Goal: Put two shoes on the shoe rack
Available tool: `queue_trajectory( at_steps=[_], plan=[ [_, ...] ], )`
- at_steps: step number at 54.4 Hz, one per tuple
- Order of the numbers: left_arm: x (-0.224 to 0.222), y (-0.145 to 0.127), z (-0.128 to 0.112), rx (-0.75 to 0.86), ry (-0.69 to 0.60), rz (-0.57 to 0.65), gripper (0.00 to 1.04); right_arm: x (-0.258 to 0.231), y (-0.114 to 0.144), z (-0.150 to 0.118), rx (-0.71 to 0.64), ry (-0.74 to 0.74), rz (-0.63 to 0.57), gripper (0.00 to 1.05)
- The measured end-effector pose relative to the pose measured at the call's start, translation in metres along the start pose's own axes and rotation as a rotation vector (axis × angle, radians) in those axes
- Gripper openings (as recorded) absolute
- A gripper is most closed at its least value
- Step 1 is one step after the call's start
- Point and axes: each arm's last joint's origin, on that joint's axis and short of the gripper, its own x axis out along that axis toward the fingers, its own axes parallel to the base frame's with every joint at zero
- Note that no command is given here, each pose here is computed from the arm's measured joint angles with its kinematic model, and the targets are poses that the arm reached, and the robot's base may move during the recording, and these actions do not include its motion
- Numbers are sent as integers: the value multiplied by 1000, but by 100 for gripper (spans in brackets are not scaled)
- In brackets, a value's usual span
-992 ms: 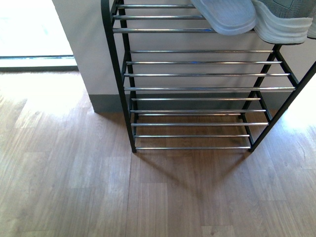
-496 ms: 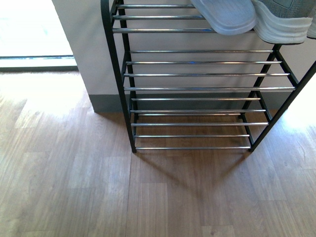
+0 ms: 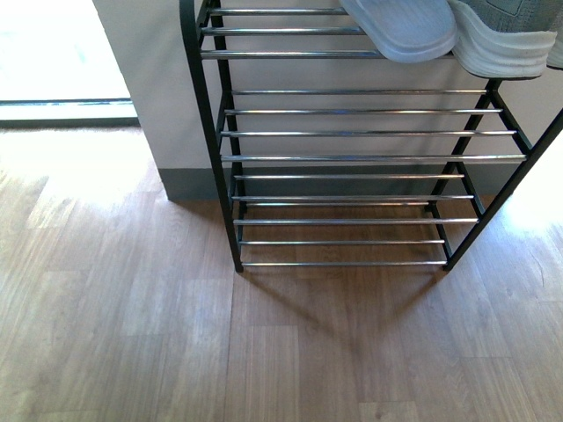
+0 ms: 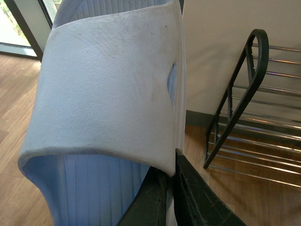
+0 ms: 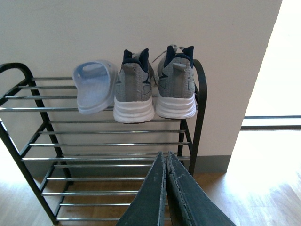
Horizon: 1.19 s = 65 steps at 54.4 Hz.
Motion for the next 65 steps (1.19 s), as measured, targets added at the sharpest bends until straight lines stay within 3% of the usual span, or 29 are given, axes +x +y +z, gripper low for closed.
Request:
queue_trajectory(
  at_steps=[58,65],
  plan=[
    [0,0,0,0,0,0,2,-22,0,-3,0,3,-2,2],
    [0,0,0,0,0,0,2,-22,0,-3,0,3,-2,19]
  ],
)
